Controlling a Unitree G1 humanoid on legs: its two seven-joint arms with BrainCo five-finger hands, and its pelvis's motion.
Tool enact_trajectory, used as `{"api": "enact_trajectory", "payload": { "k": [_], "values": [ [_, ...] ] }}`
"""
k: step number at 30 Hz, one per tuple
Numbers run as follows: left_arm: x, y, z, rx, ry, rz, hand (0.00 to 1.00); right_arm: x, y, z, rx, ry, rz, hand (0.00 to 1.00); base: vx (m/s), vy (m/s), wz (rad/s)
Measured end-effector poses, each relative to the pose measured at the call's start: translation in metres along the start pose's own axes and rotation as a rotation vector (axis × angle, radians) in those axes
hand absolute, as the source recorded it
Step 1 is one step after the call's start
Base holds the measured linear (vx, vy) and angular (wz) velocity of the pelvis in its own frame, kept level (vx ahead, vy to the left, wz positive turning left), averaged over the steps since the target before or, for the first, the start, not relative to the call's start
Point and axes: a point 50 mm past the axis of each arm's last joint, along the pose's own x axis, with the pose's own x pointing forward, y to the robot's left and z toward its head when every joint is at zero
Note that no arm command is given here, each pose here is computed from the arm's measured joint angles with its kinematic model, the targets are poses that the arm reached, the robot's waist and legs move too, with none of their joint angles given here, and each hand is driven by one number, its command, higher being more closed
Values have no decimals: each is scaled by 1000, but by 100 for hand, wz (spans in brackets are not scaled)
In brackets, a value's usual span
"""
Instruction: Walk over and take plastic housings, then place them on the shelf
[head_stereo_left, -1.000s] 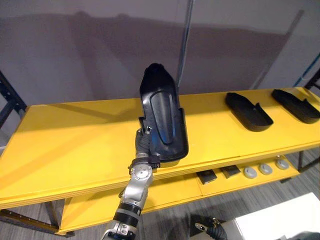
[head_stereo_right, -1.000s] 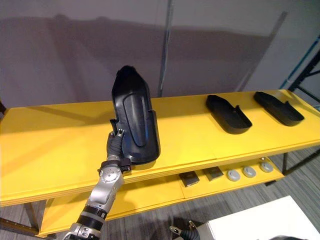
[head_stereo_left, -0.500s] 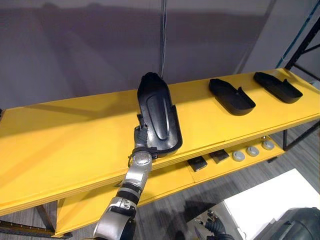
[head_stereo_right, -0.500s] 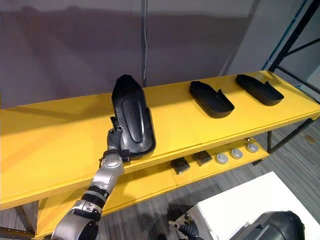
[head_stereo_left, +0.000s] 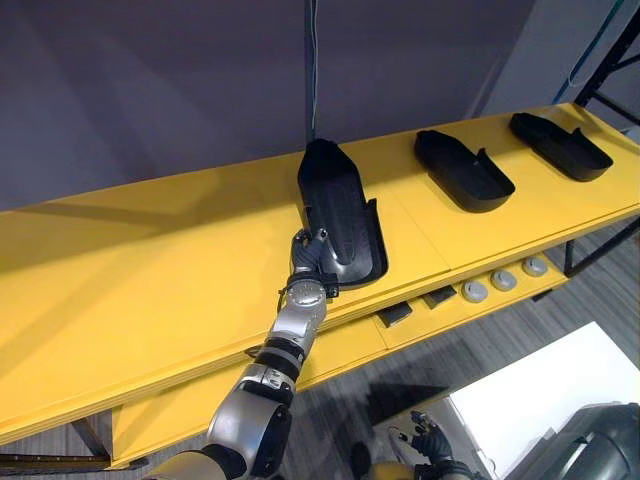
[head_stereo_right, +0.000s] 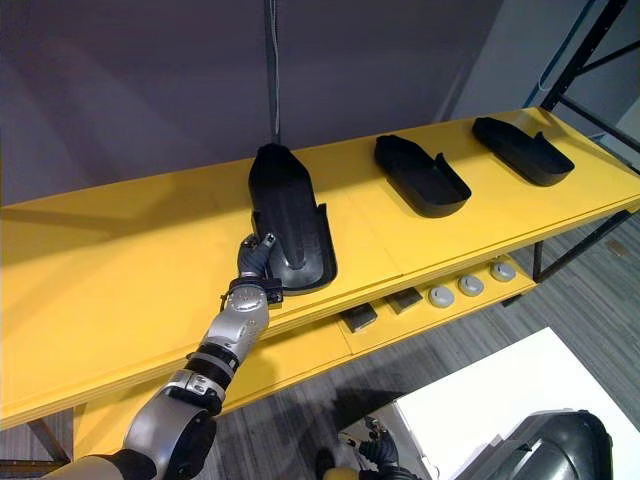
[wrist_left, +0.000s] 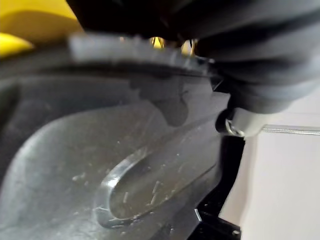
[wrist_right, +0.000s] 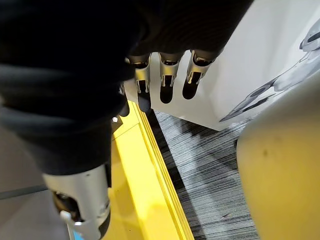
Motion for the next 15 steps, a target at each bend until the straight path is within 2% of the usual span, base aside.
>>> {"api": "enact_trajectory", "payload": {
  "k": [15],
  "values": [
    [1, 5, 5, -72, 2, 63, 0, 4, 0, 2, -8, 7, 1, 0, 0, 12, 3]
  ]
}}
